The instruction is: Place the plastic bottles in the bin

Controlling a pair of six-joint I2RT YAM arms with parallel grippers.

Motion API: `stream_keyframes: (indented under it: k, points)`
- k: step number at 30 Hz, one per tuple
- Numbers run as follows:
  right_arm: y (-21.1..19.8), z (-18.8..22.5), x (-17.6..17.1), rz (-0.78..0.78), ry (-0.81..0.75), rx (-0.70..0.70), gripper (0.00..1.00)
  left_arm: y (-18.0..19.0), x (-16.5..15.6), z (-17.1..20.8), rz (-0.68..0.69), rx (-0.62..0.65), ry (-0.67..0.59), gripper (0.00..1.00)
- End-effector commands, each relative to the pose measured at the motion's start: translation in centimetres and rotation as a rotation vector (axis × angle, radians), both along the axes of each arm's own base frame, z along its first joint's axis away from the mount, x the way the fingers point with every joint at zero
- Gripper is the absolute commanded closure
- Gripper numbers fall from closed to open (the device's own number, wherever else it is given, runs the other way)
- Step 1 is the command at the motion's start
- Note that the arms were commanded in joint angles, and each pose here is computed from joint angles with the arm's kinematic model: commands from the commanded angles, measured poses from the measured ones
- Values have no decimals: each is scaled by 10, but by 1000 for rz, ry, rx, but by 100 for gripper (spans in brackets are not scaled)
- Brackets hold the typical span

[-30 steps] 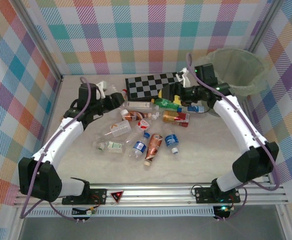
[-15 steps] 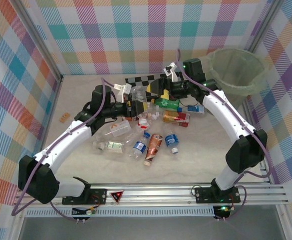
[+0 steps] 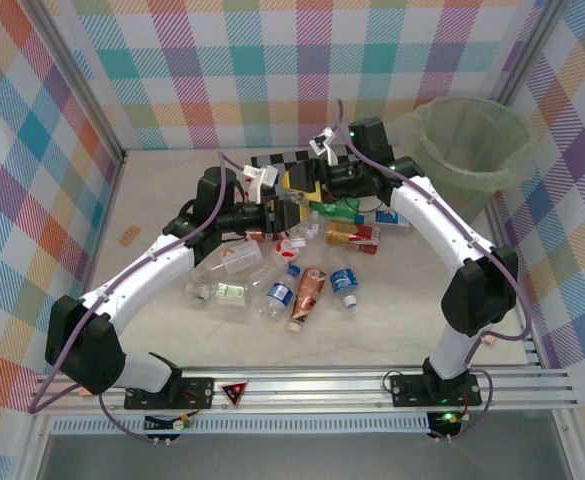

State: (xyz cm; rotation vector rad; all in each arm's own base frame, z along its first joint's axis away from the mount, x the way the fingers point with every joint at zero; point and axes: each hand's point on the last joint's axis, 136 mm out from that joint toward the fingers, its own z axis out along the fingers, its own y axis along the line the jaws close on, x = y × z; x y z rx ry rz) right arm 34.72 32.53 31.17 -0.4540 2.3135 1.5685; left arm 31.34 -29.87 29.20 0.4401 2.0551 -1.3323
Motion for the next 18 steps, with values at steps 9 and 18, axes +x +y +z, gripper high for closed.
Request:
stream_keyframes:
  k: [9,18]
  points:
    - [2,14,5,1,-68,-1,49,-7,-2,25,-20,-50,-51,40]
    - [-21,33,15,-75,-150,-69,50,9,-11,38,49,-68,-99,4]
